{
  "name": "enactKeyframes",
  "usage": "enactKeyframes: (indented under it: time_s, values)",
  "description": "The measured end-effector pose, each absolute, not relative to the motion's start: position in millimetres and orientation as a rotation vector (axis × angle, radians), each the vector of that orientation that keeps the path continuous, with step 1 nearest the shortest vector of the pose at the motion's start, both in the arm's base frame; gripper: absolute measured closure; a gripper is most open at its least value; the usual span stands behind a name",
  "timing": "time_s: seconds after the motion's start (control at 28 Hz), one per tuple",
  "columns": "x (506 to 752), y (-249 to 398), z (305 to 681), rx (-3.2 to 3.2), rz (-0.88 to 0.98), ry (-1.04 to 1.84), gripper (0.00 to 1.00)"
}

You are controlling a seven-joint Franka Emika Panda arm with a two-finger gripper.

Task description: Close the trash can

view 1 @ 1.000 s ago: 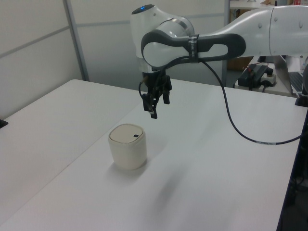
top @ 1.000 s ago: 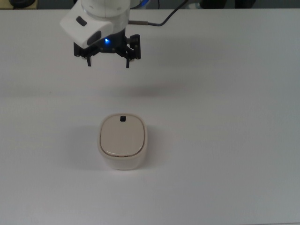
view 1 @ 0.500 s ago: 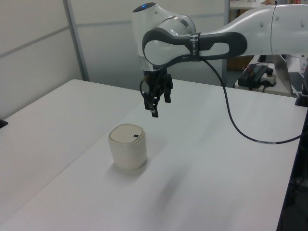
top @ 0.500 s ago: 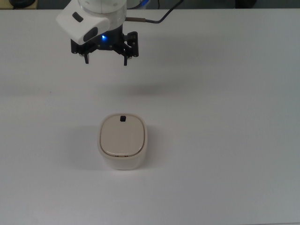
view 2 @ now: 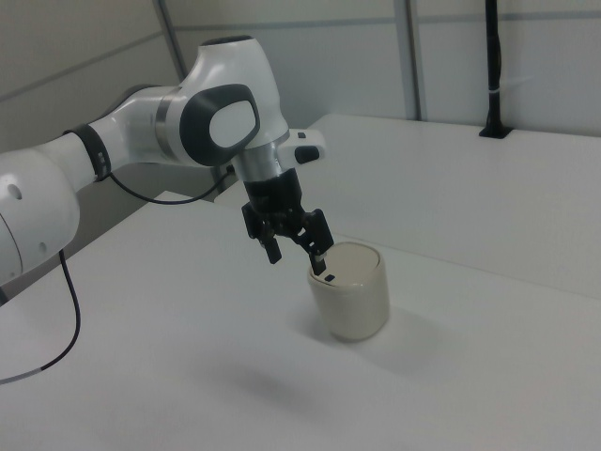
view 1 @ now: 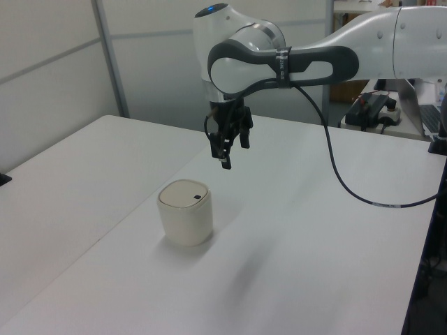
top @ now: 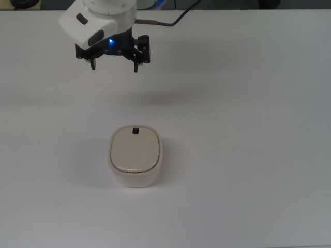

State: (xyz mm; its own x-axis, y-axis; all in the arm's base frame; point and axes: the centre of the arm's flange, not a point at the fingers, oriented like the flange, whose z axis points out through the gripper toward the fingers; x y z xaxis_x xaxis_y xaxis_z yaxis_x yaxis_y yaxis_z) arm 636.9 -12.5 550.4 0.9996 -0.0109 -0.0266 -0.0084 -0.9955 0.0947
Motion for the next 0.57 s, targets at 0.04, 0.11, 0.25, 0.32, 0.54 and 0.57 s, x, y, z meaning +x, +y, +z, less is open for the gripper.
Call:
enactKeyframes:
  time_s: [0.04, 0.11, 0.25, 0.32, 0.54, 0.57]
  values:
    - [636.9, -13.1, 550.4, 3.047, -0.041, -0.016, 0.0]
    - [636.9, -13.6, 550.4, 3.047, -0.042, -0.017, 0.0]
    - [636.8, -15.6, 550.4, 3.047, -0.042, -0.022, 0.0]
    - [636.8, -17.0, 550.4, 3.047, -0.042, -0.025, 0.0]
    - [636.8, -18.2, 550.4, 3.047, -0.042, -0.027, 0.0]
    - [636.8, -18.2, 550.4, 3.047, -0.042, -0.027, 0.0]
